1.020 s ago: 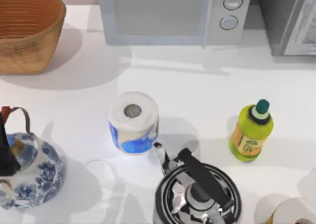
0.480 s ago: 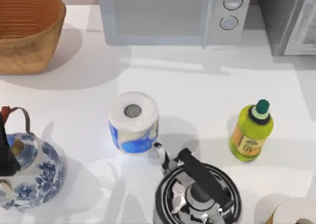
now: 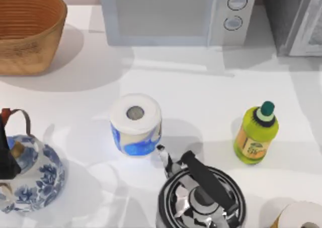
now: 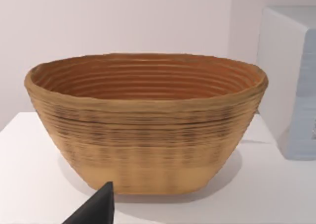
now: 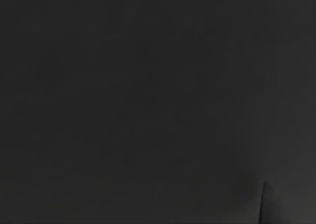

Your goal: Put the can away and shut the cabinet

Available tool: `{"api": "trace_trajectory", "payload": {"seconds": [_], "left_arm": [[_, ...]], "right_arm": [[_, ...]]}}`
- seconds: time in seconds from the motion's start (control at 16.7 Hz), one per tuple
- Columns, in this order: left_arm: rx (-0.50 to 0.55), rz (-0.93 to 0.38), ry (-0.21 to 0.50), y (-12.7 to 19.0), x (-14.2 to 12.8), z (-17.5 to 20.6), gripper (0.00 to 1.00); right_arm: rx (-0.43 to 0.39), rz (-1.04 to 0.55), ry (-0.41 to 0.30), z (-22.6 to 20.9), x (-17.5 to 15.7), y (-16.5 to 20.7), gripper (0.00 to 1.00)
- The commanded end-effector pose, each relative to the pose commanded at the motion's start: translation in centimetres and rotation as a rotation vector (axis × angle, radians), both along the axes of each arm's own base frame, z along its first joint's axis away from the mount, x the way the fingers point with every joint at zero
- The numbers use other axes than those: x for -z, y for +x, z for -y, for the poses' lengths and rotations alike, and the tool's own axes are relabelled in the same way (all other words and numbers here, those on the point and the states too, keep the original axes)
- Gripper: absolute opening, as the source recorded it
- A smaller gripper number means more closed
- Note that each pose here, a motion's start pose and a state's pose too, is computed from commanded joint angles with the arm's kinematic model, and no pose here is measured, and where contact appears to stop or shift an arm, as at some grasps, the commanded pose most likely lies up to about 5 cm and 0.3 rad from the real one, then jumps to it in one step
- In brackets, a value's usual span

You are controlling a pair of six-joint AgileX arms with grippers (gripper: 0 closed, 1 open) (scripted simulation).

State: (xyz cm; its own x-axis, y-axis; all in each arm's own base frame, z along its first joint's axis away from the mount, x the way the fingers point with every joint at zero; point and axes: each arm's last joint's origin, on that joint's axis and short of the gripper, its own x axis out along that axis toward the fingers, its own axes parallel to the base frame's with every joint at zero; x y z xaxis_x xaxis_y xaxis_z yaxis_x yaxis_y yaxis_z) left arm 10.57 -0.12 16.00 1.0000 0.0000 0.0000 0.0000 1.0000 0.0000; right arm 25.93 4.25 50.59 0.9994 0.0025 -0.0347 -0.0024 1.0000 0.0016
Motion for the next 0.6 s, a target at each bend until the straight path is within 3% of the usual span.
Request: {"api": "trace_trajectory", "payload": {"seconds": [0.24, 0.6], "left_arm": [[0.0, 0.0, 0.0, 0.0, 0.0, 0.0, 1.0], [0.0, 0.0, 0.0, 0.0, 0.0, 0.0, 1.0]], "right_arm": [[0.0, 0.019, -0.006, -4.6, -0.2, -2.3, 1.0], [0.0, 0.03, -0.003, -5.6, -0.4, -3.2, 1.0]]}}
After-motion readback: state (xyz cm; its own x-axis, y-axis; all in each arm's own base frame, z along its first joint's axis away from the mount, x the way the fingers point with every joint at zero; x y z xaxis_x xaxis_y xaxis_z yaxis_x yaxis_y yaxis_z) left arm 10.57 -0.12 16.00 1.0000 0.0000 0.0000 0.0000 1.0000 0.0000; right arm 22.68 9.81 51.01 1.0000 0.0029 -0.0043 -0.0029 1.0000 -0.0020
